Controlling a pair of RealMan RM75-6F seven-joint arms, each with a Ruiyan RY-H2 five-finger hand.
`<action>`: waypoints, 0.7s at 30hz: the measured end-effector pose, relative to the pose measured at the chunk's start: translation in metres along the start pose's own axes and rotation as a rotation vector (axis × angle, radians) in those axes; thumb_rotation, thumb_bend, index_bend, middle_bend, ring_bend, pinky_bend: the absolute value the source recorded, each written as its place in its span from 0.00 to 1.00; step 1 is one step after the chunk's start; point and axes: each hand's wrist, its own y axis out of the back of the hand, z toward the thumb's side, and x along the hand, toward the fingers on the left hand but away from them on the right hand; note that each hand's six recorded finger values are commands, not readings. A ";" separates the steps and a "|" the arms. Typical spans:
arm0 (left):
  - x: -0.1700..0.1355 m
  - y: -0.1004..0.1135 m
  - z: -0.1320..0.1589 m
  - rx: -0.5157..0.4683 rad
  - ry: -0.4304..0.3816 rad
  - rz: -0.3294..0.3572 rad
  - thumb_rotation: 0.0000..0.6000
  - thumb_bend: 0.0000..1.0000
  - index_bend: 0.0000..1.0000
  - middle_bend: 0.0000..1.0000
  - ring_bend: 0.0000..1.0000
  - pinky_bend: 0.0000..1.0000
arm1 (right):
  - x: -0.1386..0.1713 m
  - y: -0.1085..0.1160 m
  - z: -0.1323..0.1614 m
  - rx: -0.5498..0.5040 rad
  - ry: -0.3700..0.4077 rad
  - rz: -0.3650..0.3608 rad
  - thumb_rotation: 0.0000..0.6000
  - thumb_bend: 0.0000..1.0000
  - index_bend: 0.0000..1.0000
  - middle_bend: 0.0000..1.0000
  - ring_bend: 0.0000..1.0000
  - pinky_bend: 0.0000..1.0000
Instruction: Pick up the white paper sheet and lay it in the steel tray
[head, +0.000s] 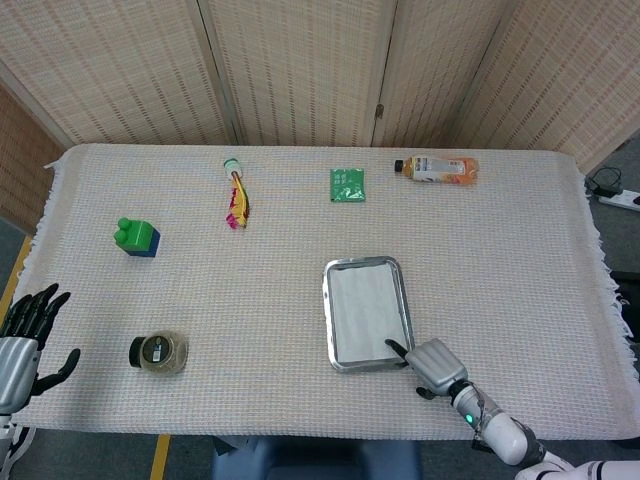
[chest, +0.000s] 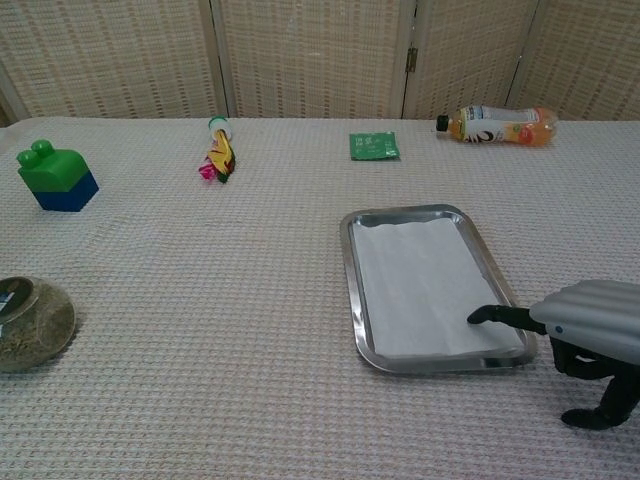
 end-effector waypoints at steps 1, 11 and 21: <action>0.000 0.000 0.000 -0.001 0.002 0.001 1.00 0.44 0.00 0.00 0.00 0.00 | 0.000 0.000 0.000 -0.001 0.000 0.002 1.00 0.31 0.00 1.00 1.00 1.00; -0.001 0.002 0.000 -0.003 0.001 0.006 1.00 0.45 0.00 0.00 0.00 0.00 | -0.007 -0.003 0.002 -0.001 0.005 0.034 1.00 0.31 0.00 1.00 1.00 1.00; -0.003 0.002 0.003 -0.002 -0.011 0.008 1.00 0.44 0.00 0.00 0.00 0.00 | -0.001 0.006 0.002 -0.025 0.017 0.000 1.00 0.31 0.00 1.00 1.00 1.00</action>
